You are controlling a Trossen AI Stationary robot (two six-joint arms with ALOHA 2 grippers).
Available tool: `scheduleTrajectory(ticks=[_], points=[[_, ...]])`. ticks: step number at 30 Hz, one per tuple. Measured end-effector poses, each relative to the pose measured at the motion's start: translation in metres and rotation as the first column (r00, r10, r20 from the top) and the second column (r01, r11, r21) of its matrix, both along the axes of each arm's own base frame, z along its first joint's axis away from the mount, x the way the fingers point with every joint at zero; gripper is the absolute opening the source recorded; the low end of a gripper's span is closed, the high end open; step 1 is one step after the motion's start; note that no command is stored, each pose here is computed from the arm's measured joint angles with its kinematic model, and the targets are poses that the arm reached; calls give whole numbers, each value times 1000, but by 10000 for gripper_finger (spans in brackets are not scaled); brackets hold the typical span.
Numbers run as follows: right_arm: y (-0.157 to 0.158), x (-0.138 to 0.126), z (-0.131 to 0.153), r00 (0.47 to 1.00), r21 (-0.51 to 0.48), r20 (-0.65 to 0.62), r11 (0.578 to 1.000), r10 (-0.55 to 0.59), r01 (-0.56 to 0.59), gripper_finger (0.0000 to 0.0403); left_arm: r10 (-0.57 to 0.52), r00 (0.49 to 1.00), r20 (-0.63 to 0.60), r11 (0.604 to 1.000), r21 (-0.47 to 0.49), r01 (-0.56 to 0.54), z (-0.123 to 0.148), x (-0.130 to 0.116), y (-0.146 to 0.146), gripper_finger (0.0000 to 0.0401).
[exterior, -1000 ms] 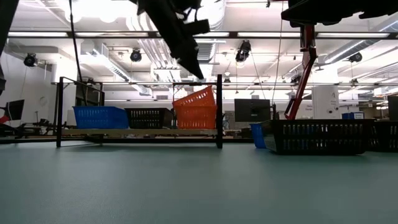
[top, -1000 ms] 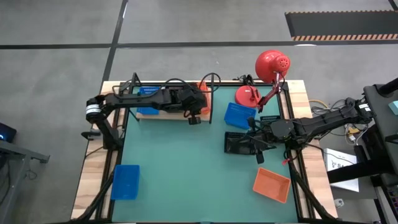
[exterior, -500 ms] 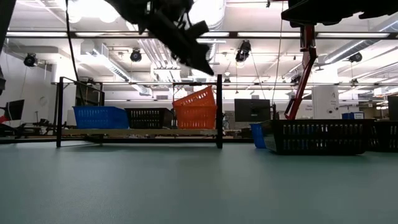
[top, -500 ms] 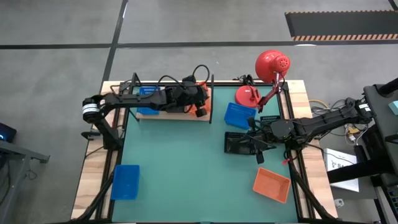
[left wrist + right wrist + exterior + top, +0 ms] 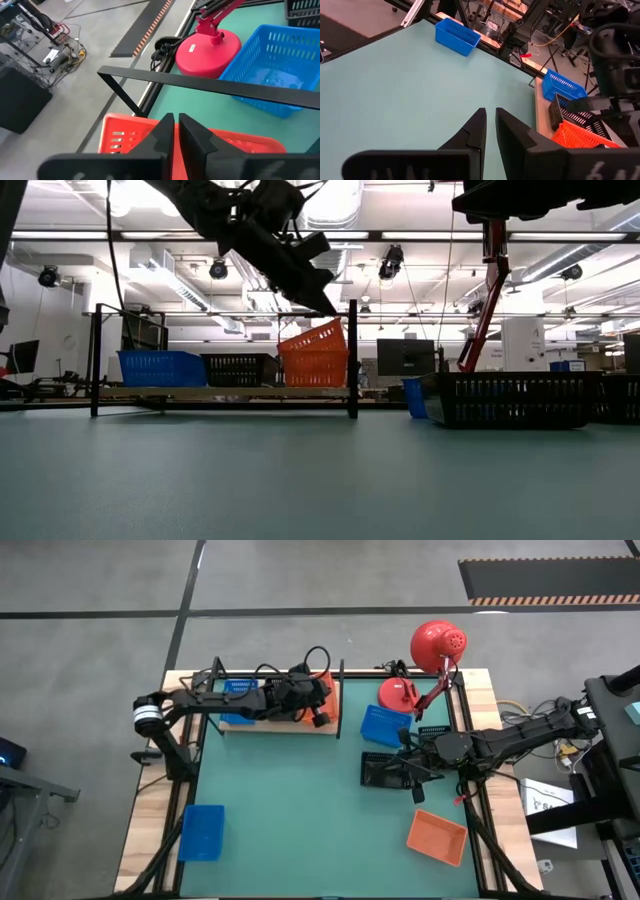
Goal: Stack baskets on shelf by color
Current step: Stack the left orange bin on top of the orange bin on the shelf
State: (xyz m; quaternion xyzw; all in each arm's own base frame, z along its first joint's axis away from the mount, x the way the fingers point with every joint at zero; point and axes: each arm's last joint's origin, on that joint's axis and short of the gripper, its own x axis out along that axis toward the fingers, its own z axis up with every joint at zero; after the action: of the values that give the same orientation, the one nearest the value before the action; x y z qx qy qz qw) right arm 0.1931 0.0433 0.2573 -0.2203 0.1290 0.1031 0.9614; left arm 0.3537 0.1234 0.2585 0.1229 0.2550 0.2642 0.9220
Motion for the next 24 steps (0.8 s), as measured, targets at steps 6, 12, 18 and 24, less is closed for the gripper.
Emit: scheduleTrajectory(ticks=[6, 12, 18, 24], points=[[0, 0, 0, 1000, 0, 0, 1000, 0, 0, 34, -3, 999, 37, 1000, -16, 3, -2, 4, 1, 1], [0, 0, 0, 1000, -1, -3, 1000, 0, 0, 34, -1, 1000, 24, 1000, -22, 1, -12, 9, 3, 0], [0, 0, 0, 1000, -1, -4, 1000, 0, 0, 34, -1, 1000, 4, 1000, -30, 1, -18, 11, 4, 0], [0, 0, 0, 1000, -1, -4, 1000, 0, 0, 34, -6, 1000, 9, 1000, -29, 6, -14, 10, 1, 0]])
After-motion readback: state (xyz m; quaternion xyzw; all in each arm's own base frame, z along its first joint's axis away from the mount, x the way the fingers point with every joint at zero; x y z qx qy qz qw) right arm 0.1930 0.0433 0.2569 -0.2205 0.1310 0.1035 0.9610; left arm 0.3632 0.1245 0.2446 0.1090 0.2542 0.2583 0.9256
